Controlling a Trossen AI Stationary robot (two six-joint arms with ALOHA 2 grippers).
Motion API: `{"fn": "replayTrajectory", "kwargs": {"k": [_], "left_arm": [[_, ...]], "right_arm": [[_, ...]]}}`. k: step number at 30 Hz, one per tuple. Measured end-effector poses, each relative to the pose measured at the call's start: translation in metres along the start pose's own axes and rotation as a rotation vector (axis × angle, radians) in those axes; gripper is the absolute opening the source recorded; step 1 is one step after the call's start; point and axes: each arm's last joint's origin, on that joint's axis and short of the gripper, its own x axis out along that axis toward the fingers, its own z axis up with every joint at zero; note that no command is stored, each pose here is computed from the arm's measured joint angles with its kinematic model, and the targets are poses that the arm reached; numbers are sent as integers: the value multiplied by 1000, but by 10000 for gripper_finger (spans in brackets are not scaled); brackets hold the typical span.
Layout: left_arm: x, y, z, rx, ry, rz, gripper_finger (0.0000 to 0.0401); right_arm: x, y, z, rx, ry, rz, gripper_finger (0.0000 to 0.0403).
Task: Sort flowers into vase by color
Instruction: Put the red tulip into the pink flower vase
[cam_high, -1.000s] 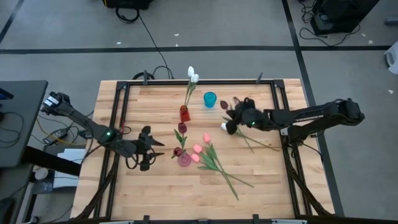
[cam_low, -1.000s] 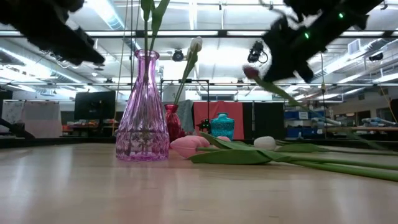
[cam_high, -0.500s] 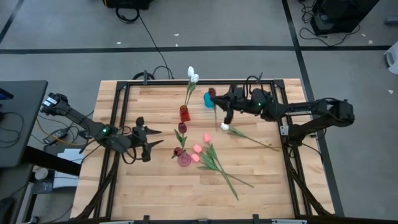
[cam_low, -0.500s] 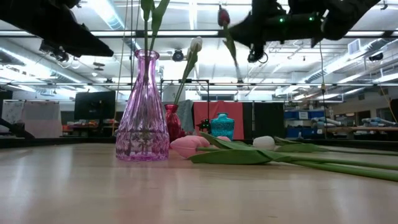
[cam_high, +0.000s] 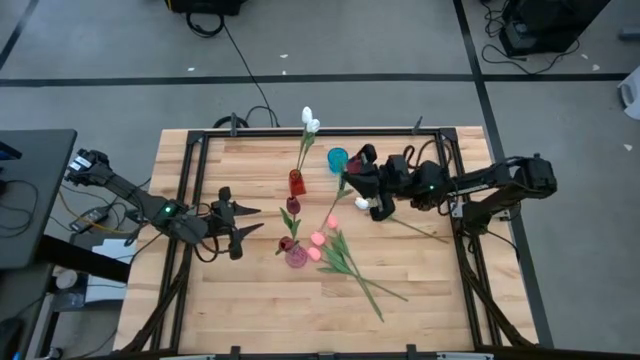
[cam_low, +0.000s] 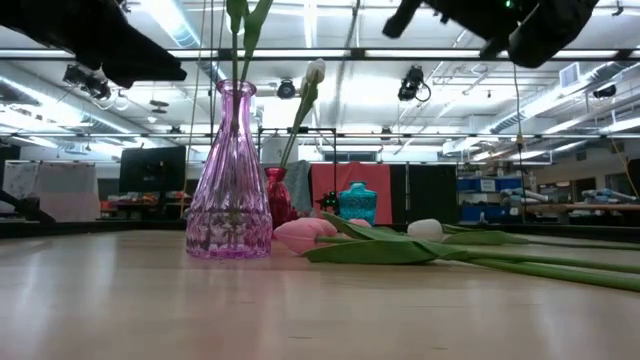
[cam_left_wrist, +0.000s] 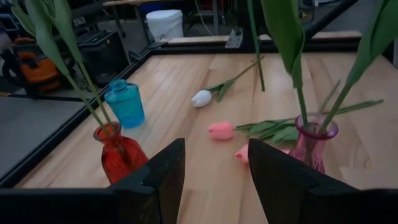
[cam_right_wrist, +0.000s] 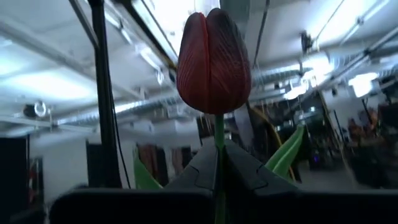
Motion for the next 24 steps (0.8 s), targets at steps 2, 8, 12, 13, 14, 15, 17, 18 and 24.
{"fn": "replayTrajectory", "kwargs": {"k": [2,8,12,13,14,15,17,18,24], "left_arm": [[0,0,1,-8,-9,-2,182],[0,0,1,-11,-11,-2,182],[0,0,2,4,-13,3,182],[0,0,1,8,-13,4,182],[0,0,2,8,-13,3,182],[0,0,2,8,-13,3,182],[0,0,2,7,-13,4,182],[0,0,2,7,-13,3,182],[0,0,2,8,-14,4,182]], "right_arm": [[6,8,4,1,-30,3,23],[33,30,-10,-24,-44,56,24],[53,36,-20,-43,-44,88,23],[56,37,-23,-50,-39,97,23],[60,37,-24,-55,-36,108,24],[63,37,-24,-56,-37,114,24],[67,38,-24,-59,-46,119,24],[68,38,-24,-62,-44,119,24],[69,35,-37,-90,6,87,24]]}}
